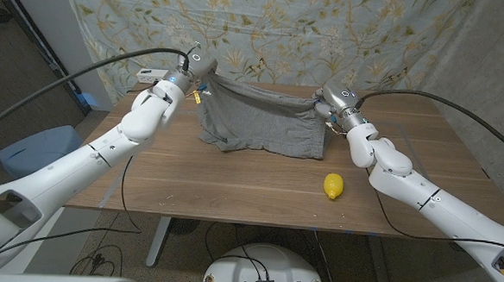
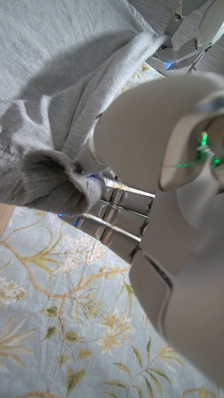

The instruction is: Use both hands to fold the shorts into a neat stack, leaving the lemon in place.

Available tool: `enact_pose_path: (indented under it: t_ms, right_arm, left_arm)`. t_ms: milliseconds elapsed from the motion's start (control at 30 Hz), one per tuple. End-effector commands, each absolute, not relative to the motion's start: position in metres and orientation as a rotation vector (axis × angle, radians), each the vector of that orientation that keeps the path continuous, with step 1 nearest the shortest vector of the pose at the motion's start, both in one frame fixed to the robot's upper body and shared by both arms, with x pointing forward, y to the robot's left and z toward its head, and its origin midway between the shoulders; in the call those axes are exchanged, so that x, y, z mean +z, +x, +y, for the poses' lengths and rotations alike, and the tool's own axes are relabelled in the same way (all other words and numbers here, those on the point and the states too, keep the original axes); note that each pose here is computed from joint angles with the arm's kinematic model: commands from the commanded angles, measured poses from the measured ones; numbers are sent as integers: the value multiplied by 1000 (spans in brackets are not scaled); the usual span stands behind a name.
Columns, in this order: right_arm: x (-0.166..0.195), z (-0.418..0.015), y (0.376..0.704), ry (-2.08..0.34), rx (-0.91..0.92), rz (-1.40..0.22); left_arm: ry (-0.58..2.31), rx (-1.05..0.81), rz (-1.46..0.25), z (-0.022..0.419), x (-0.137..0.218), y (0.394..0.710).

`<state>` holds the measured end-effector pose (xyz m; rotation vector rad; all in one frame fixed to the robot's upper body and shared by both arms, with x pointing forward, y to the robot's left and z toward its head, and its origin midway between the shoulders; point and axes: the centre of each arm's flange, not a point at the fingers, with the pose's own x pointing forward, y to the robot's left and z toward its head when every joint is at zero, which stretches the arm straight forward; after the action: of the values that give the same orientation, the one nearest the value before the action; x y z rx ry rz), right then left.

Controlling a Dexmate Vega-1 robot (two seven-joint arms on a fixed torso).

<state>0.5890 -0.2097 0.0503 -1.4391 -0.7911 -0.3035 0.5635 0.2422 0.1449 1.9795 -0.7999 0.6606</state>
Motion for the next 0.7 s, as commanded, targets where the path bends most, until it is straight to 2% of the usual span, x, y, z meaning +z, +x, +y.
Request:
enact_pose_path:
  t_ms: [33,467,700]
  right_arm:
    - [60,-203,615,-1484,-320,-756]
    - [66,-196,633,-1528,-294,-680]
    - [70,-193,641,-1559,-241,-565]
  left_arm:
    - [2023,709,-795,239,149,592]
    - [2070,762,-733,241,146,622]
    - [2134,754,-617,237,144,631]
